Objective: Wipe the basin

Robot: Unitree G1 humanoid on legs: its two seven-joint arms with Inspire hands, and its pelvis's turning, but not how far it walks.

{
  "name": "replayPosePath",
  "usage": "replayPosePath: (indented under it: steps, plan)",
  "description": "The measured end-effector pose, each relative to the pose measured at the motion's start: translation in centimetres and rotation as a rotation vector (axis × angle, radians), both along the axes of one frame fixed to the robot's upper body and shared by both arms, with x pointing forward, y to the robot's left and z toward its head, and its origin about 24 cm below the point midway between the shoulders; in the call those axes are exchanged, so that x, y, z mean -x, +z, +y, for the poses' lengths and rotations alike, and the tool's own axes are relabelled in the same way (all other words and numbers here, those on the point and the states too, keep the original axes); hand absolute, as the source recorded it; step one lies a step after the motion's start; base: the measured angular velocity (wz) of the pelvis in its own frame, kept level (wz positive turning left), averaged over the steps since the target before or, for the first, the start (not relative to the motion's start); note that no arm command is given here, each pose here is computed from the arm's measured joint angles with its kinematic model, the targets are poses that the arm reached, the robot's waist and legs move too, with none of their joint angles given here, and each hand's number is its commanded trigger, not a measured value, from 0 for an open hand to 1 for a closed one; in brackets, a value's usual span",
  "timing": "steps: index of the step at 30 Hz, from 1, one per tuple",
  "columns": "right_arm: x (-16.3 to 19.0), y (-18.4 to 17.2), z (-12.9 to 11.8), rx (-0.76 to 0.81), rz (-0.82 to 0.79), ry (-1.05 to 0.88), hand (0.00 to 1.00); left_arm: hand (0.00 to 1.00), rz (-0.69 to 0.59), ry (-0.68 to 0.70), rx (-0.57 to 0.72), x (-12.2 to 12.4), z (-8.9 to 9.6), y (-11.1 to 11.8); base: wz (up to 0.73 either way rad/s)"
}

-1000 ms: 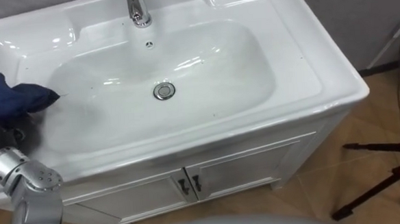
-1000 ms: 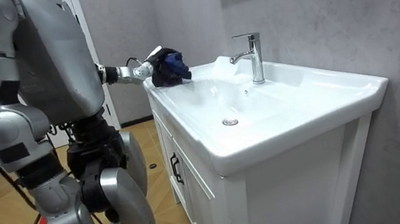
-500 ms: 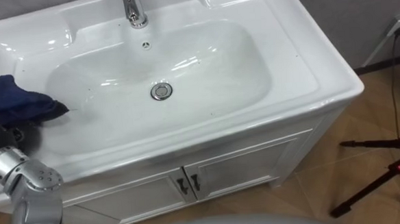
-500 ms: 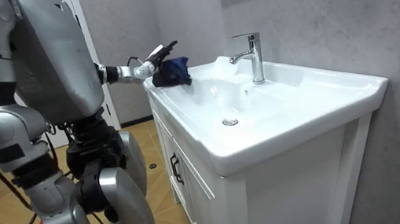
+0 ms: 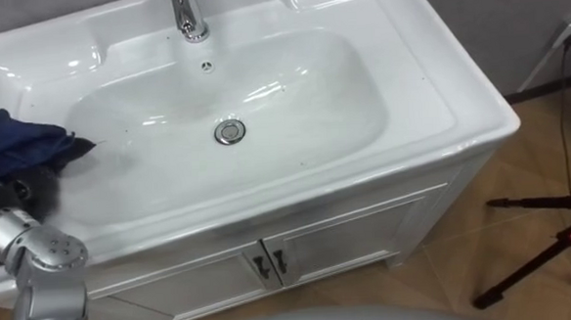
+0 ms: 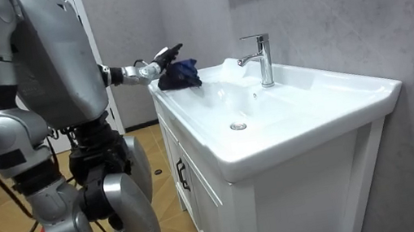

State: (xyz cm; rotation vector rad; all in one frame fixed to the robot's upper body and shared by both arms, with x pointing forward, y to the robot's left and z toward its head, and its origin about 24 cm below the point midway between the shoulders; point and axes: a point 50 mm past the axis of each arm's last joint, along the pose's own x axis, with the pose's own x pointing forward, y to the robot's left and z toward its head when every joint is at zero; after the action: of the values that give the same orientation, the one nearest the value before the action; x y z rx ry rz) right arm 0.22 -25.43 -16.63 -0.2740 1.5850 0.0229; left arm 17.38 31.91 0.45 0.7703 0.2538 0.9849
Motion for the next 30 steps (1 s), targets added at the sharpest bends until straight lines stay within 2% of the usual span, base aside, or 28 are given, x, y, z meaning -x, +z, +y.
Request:
replayPosePath:
  steps: [4,8,14,24,30]
  plan:
    - [-0.1,-0.1,0.4,-0.018,-0.002,0.000,0.00,0.00,-0.062,0.025,0.099,-0.1,0.0,0.1,0.01]
    - [-0.3,-0.1,0.4,-0.013,-0.008,0.002,0.00,0.00,-0.217,0.022,0.218,-0.9,-0.4,1.7,0.02]
    - [-0.3,-0.1,0.4,-0.006,-0.017,-0.012,0.00,0.00,-0.376,-0.022,0.282,-1.6,-1.0,3.9,0.00]
    - [-0.1,-0.1,0.5,-0.007,-0.014,-0.024,0.00,0.00,-0.442,-0.044,0.310,-1.8,-1.3,4.8,0.00]
    - [0.0,-0.2,0.6,-0.012,-0.010,-0.025,0.00,0.00,-0.466,-0.013,0.291,-1.4,-0.6,5.2,0.00]
